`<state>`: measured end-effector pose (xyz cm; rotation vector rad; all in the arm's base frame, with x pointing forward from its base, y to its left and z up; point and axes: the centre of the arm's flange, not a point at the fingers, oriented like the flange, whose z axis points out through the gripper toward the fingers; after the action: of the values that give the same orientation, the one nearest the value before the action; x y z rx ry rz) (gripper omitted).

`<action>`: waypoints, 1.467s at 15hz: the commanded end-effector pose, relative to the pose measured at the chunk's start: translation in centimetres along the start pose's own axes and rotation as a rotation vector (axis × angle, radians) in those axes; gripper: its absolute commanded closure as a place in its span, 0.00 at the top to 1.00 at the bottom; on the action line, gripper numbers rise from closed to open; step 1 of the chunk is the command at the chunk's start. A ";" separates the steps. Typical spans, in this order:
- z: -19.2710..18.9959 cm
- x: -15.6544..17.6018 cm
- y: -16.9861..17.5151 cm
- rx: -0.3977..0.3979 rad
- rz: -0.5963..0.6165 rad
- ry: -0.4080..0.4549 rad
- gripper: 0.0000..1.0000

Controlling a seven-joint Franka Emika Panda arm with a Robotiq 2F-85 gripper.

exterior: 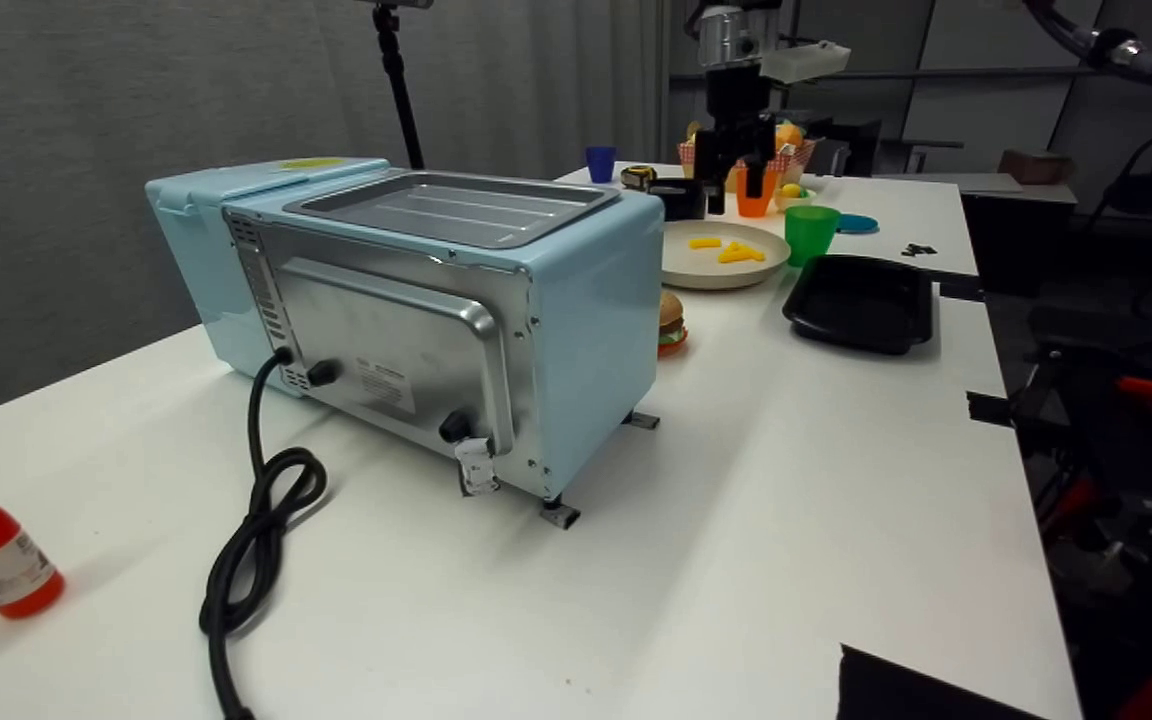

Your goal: Pick up two fries from the plate and place them in the green cup.

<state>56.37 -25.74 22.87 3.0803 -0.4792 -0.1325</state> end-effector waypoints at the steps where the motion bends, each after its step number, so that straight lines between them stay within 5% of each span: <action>1: 1.3 0.4 1.2 0.040 -0.087 -0.075 1.00; 22: 7.5 3.5 0.1 -0.124 -0.233 -0.132 1.00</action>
<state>57.50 -27.06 15.54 3.0361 -0.1305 -0.3705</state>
